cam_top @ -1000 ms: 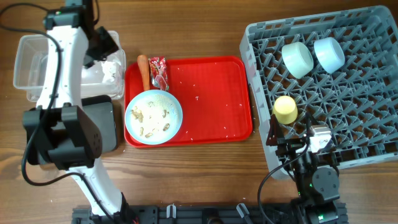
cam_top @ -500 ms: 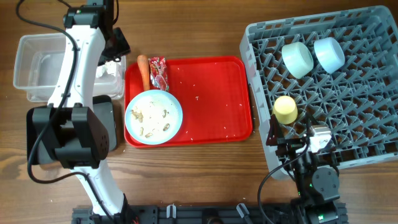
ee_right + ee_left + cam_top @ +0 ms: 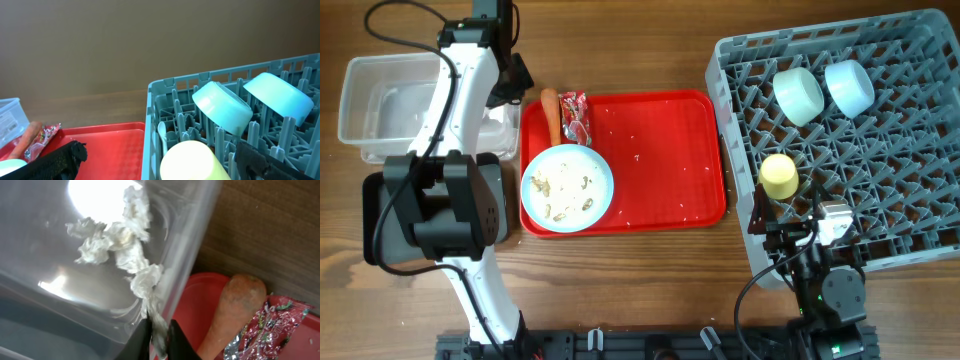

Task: Sort waste into correct bins and load items into the dishwasher rack

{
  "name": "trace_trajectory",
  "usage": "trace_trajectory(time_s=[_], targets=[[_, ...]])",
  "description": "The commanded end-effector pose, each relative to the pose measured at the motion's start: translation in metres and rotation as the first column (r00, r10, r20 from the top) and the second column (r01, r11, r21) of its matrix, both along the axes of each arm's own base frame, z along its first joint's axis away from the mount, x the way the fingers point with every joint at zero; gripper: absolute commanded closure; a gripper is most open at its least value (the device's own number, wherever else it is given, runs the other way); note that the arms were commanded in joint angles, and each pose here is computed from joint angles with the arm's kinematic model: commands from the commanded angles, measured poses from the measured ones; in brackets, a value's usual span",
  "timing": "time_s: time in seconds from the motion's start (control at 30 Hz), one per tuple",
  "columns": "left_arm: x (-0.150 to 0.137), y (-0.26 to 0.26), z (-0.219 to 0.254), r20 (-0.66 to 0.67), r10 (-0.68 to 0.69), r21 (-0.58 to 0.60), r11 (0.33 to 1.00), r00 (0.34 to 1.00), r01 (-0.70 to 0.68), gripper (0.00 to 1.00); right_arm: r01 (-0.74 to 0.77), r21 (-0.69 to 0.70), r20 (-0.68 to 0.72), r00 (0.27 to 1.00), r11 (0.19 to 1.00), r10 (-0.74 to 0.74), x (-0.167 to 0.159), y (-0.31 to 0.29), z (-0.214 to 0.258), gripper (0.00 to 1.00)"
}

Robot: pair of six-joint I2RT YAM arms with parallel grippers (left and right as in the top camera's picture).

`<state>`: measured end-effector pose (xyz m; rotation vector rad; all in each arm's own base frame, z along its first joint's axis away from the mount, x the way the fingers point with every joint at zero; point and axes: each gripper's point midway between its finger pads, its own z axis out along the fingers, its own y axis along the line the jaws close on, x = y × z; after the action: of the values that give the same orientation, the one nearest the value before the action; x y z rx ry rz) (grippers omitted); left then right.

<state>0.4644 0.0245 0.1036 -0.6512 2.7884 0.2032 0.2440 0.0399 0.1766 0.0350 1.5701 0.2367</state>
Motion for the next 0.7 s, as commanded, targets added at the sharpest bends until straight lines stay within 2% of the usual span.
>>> trace_trajectory(time_s=[0.0,0.27,0.33,0.53,0.57,0.6,0.63,0.67], targets=[[-0.002,0.006,-0.009,-0.021,0.018,0.022,1.000,1.000,-0.018,0.96,0.005,0.017,0.013,1.000,1.000,-0.005,-0.001,-0.001,0.003,0.00],[-0.012,0.007,0.036,0.046,0.022,0.020,1.000,0.999,-0.023,0.96,0.005,0.018,0.013,1.000,1.000,-0.005,-0.001,-0.001,0.003,0.00],[-0.016,0.012,0.047,0.059,0.030,0.028,0.999,0.998,-0.032,0.92,0.005,0.017,0.013,1.000,1.000,-0.005,-0.001,-0.001,0.003,0.00],[-0.027,0.040,0.045,0.029,0.107,0.045,0.993,0.994,-0.108,0.93,0.005,0.017,0.013,1.000,1.000,-0.005,-0.001,-0.001,0.003,0.00],[-0.029,0.050,0.045,0.032,0.138,0.042,0.989,0.990,-0.139,0.77,0.005,0.017,0.013,1.000,1.000,-0.005,-0.001,-0.001,0.003,0.00],[-0.031,0.054,0.044,0.026,0.150,0.035,0.988,0.988,-0.151,0.41,0.005,0.017,0.013,1.000,1.000,-0.005,-0.001,-0.001,0.003,0.00],[-0.034,0.053,0.042,0.012,0.154,0.012,0.988,0.988,-0.154,0.13,0.005,0.018,0.013,1.000,1.000,-0.005,-0.001,-0.001,0.003,0.00],[-0.038,0.052,0.041,-0.008,0.154,-0.012,0.988,0.988,-0.154,0.09,0.005,0.017,0.013,1.000,1.000,-0.005,-0.001,-0.001,0.003,0.00]])
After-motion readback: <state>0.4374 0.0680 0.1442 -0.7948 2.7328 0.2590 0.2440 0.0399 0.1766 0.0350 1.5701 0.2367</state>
